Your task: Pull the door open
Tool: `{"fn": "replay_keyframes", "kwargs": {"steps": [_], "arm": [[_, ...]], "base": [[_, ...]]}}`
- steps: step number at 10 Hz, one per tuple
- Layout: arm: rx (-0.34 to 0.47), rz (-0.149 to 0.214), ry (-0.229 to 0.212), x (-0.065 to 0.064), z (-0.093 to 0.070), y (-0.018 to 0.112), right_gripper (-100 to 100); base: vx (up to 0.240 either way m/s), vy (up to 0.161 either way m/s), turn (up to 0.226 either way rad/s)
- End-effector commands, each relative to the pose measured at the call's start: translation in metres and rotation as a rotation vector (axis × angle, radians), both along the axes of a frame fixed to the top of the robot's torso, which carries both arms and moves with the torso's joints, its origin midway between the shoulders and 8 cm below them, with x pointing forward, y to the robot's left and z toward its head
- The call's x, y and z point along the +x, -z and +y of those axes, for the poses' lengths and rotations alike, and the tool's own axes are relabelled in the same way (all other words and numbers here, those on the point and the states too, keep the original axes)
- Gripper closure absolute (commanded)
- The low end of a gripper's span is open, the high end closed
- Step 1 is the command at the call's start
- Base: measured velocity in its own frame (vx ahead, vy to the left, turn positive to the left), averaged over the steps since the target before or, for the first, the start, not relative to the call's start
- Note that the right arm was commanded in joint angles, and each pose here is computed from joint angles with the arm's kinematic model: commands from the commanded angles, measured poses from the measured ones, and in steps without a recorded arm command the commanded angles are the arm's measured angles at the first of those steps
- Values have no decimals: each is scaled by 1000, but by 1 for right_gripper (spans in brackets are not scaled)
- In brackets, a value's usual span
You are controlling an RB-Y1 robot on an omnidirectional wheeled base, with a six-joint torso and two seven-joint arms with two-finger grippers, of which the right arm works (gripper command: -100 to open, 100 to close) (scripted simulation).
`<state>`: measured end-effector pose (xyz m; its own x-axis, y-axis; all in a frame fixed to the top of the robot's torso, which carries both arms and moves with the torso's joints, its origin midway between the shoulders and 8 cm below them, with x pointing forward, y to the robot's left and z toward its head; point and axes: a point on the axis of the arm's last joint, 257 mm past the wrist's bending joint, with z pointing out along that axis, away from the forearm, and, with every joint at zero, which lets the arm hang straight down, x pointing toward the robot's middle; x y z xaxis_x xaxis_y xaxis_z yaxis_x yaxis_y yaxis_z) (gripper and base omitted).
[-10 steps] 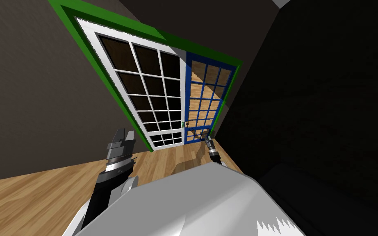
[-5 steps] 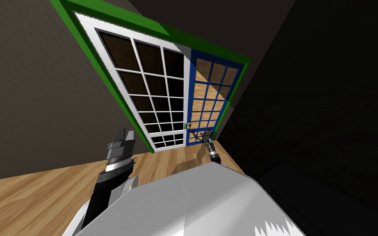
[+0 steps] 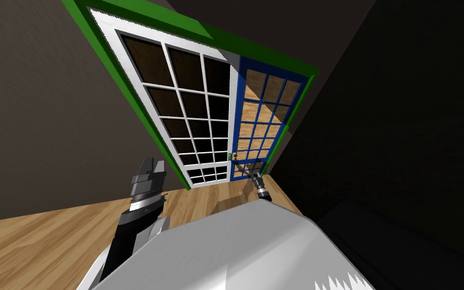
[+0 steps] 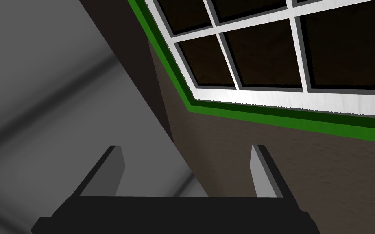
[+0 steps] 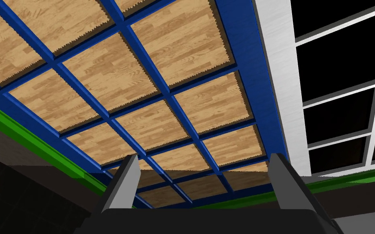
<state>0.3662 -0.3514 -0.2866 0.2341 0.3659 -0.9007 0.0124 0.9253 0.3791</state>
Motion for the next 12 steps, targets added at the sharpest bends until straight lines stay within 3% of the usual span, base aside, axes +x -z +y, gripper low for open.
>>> {"fn": "replay_keyframes", "kwargs": {"steps": [1,12], "arm": [[-35,21,9,-2,-1,10,-100],[-230,157,48,-25,-7,70,-100]], "base": [[114,42,44],[117,33,37]]}}
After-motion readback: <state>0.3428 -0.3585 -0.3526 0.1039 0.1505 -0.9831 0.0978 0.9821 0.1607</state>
